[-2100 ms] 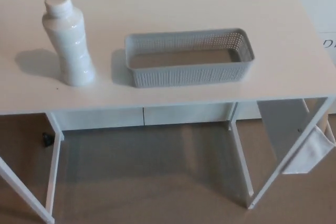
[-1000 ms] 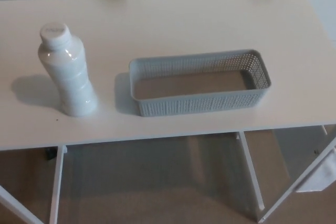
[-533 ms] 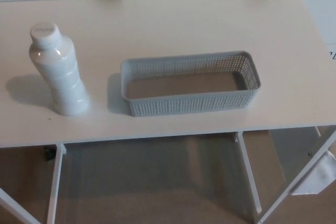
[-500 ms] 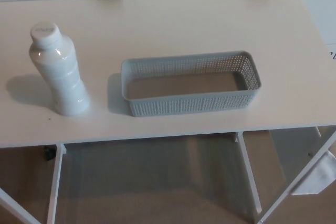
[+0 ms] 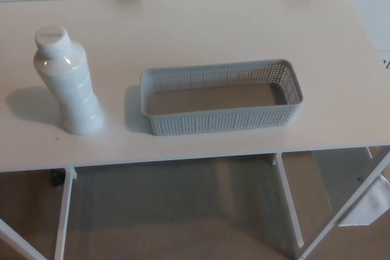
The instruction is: The robot walk up to a desk on which a bottle is kept on the left hand side and a container is kept on the right hand side. The robot uses its left hand to pick up the bottle and places it in the container.
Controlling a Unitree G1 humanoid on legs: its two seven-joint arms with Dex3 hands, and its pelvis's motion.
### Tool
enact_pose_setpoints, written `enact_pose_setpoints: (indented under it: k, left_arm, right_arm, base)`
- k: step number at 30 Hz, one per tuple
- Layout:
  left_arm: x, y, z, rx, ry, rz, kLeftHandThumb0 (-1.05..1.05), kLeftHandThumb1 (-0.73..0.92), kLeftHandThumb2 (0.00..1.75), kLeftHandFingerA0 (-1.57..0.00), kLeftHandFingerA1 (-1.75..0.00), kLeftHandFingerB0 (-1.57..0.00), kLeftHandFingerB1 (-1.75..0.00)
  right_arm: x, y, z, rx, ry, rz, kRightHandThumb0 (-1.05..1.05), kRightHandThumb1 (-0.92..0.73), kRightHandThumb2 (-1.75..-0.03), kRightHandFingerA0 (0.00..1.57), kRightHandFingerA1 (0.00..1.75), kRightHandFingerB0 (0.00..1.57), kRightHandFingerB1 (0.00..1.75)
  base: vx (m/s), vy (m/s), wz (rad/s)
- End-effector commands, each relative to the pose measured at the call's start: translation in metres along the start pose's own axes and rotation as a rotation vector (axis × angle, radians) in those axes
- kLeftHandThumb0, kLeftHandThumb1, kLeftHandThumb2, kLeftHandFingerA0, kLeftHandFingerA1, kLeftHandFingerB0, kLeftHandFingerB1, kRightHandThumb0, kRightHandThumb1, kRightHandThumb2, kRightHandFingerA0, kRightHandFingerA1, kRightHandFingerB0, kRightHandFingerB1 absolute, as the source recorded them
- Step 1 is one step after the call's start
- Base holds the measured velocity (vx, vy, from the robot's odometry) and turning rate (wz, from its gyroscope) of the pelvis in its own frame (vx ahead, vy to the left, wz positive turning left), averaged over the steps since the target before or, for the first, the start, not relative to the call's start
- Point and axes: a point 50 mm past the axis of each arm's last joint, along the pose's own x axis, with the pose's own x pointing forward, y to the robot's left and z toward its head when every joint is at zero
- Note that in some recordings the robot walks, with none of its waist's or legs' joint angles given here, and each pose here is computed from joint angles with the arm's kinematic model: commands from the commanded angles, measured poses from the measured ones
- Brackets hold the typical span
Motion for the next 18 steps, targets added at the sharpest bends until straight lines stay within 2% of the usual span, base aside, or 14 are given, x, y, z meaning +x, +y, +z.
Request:
enact_pose_setpoints:
  k: [1,2,4,9,11,12,13,15,18]
  left_arm:
    - [-0.022,0.039,0.051,-0.119,-0.413,0.473,-0.64,0.62,0.59,0.0,0.0,0.0,0.0]
    - [-0.028,0.046,0.064,-0.124,-0.457,0.501,-0.82,0.53,0.82,0.0,0.0,0.0,-0.08]
    - [-0.034,0.052,0.075,-0.131,-0.498,0.53,-0.82,0.53,0.82,0.0,0.0,0.0,-0.08]
    - [-0.059,0.058,0.141,-0.13,-0.766,0.492,-0.79,0.5,0.8,0.0,0.0,0.0,-0.09]
    - [-0.07,0.048,0.173,-0.119,-0.891,0.417,-0.73,0.47,0.75,0.0,0.0,0.0,-0.06]
    - [-0.073,0.043,0.183,-0.111,-0.922,0.386,-0.66,0.44,0.75,0.0,-0.03,0.0,-0.08]
    - [-0.078,0.034,0.196,-0.102,-0.969,0.333,-0.64,0.42,0.72,0.0,0.0,0.0,-0.05]
    - [-0.087,0.015,0.22,-0.065,-1.031,0.235,-0.68,0.43,0.73,0.0,0.0,0.0,-0.04]
    - [-0.089,0.003,0.231,-0.071,-1.074,0.171,-0.64,0.39,0.69,0.0,0.0,0.0,-0.01]
  right_arm:
    - [0.002,-0.003,0.007,-0.018,-0.01,-0.008,-0.35,-0.21,-0.51,0.99,0.54,0.75,0.47]
    - [0.002,-0.003,0.01,-0.046,-0.022,0.003,-0.42,-0.23,-0.55,0.98,0.55,0.75,0.48]
    - [0.002,-0.002,0.012,-0.07,-0.035,0.014,-0.42,-0.23,-0.55,0.98,0.55,0.75,0.48]
    - [0.006,0.002,0.019,-0.067,-0.048,0.023,-0.43,-0.24,-0.56,0.97,0.56,0.74,0.49]
    - [0.006,0.003,0.018,-0.075,-0.051,0.031,-0.43,-0.24,-0.55,0.97,0.55,0.71,0.48]
    - [0.006,0.003,0.018,-0.077,-0.053,0.033,-0.36,-0.25,-0.49,0.96,0.52,0.73,0.45]
    - [0.006,0.003,0.018,-0.077,-0.05,0.03,-0.4,-0.23,-0.53,0.97,0.54,0.73,0.47]
    - [0.008,0.004,0.018,-0.076,-0.043,0.02,-0.4,-0.23,-0.53,0.98,0.54,0.73,0.47]
    - [0.008,0.006,0.019,-0.073,-0.055,0.035,-0.39,-0.22,-0.53,0.98,0.54,0.73,0.48]
  base:
    - [0.0,0.0,0.0]
    - [0.0,0.0,0.0]
    - [0.0,0.0,0.0]
    - [0.0,0.0,0.0]
    - [0.0,0.0,0.0]
    - [0.0,0.0,0.0]
    - [0.0,0.0,0.0]
    - [0.0,0.0,0.0]
    - [0.0,0.0,0.0]
